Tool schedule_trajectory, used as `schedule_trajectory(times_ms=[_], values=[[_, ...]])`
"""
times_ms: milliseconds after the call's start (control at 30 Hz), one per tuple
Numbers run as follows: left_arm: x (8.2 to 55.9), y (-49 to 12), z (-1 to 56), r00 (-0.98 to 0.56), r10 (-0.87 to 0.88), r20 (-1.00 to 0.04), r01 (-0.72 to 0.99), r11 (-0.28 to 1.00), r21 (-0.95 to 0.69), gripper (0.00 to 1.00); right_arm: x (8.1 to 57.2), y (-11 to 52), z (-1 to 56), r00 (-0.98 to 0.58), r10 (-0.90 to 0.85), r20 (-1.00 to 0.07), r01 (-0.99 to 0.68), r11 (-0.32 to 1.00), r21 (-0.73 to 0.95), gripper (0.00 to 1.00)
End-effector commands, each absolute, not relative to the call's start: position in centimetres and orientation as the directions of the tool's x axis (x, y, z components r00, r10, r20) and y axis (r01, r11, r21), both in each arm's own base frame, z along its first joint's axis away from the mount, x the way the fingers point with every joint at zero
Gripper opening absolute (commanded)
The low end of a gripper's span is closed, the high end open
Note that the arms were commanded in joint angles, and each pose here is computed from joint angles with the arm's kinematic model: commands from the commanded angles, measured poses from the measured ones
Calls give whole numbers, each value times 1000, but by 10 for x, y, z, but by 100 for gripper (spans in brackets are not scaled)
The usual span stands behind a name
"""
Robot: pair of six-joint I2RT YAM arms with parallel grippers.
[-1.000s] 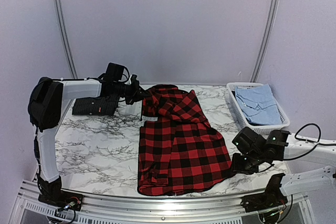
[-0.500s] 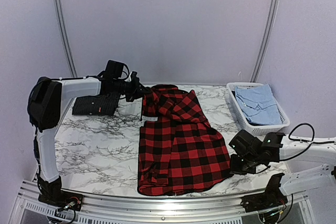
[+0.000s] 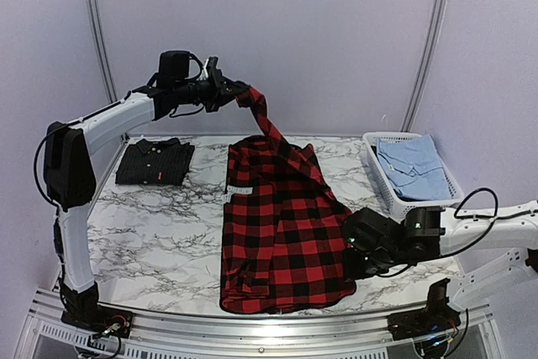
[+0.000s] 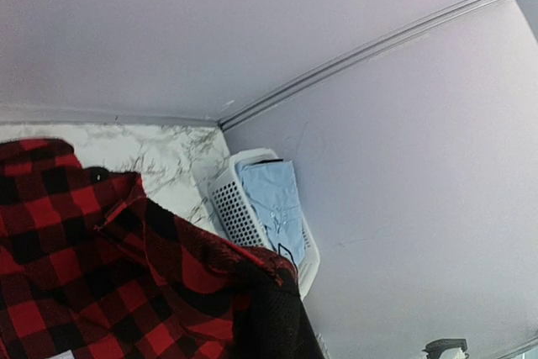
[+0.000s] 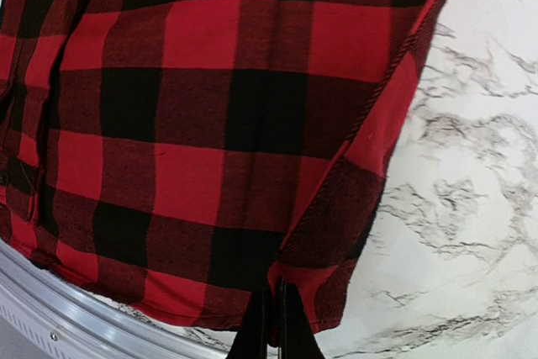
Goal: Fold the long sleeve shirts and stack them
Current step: Fold the corner of the shirt from the 1/3-folded shirt.
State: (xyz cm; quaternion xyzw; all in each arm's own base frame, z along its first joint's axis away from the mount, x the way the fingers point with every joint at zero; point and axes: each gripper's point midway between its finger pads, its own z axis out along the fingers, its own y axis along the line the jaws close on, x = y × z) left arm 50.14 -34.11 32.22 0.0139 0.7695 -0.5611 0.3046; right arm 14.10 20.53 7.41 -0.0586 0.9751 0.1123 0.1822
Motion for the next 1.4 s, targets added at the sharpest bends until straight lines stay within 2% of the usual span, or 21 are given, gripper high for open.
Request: schedule_trajectory(times_ms=[0,300,633,1000,1367], values=[[522,-324,373,-725,-381,-574,461,350,-815,0,138,246,87,-903,-159,-400,-272,931,244,0],[564,-302,413,-581,-462,-671,573,353,-739,0,130,303,93,-874,-245,-419,-416,822,388,0],[594,-293,385,-563,-469,-680,571,374,-731,0,133,353,87,-868,-328,-373,-472,779,413,0],[599,-283,392,-537,-484,-691,585,376,-718,0,127,359,84,-885,-320,-340,-453,761,464,0],[576,-279,408,-503,-440,-744,634,397,-663,0,113,347,71,-882,-358,-308,-469,742,479,0]])
